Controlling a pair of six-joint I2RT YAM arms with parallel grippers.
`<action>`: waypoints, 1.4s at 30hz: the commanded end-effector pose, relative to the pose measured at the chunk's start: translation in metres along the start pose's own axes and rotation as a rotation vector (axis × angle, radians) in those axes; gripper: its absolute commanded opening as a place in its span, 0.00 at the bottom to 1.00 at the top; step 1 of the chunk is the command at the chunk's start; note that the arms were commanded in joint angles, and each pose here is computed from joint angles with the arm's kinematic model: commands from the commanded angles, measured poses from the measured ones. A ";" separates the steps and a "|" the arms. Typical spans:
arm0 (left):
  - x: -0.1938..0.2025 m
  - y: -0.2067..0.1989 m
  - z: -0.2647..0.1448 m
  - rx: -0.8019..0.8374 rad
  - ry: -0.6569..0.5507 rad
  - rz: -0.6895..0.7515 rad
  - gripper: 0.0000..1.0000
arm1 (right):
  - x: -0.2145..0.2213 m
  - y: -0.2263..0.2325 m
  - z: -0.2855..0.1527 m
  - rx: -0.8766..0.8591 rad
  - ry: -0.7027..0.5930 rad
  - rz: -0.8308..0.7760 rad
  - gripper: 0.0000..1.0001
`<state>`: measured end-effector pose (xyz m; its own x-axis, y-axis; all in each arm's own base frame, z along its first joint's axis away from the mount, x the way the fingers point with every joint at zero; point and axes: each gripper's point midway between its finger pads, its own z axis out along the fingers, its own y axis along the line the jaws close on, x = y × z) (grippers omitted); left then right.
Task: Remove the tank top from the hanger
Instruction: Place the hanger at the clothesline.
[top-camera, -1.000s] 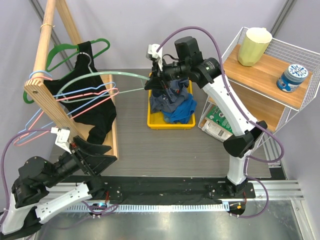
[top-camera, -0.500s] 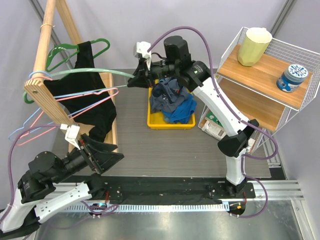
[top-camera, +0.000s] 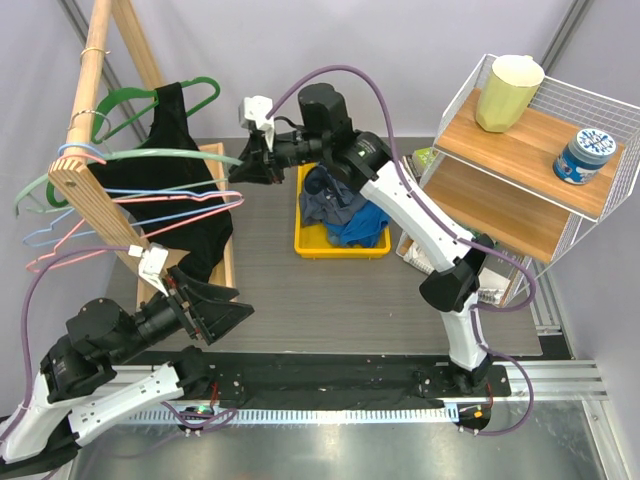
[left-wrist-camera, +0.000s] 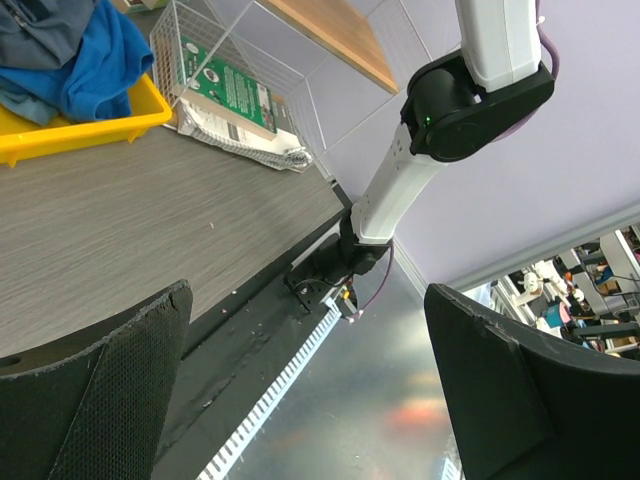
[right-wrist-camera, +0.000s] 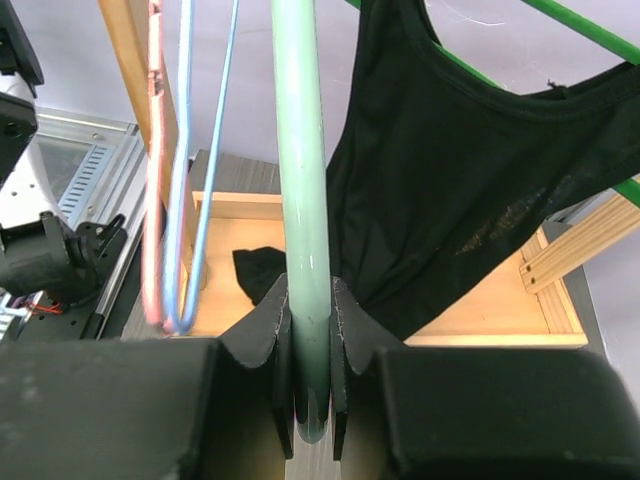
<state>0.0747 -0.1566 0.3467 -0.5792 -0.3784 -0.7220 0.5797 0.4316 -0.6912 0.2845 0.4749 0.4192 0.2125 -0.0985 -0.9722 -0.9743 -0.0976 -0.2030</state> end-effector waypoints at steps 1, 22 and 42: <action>-0.004 -0.003 0.006 0.006 -0.017 -0.013 0.97 | -0.042 0.004 0.007 0.017 -0.095 -0.095 0.01; 0.001 -0.001 0.006 0.012 -0.012 -0.024 0.97 | -0.021 0.015 0.023 0.022 -0.043 -0.045 0.16; 0.001 -0.003 0.003 0.030 -0.017 -0.038 0.97 | -0.023 0.029 -0.015 0.103 0.025 -0.029 0.84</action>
<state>0.0760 -0.1605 0.3350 -0.6020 -0.3756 -0.7046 0.5574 0.4341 -0.7077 0.2665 0.4812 0.4071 0.1861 -0.1536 -0.9705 -0.9825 -0.0226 -0.1848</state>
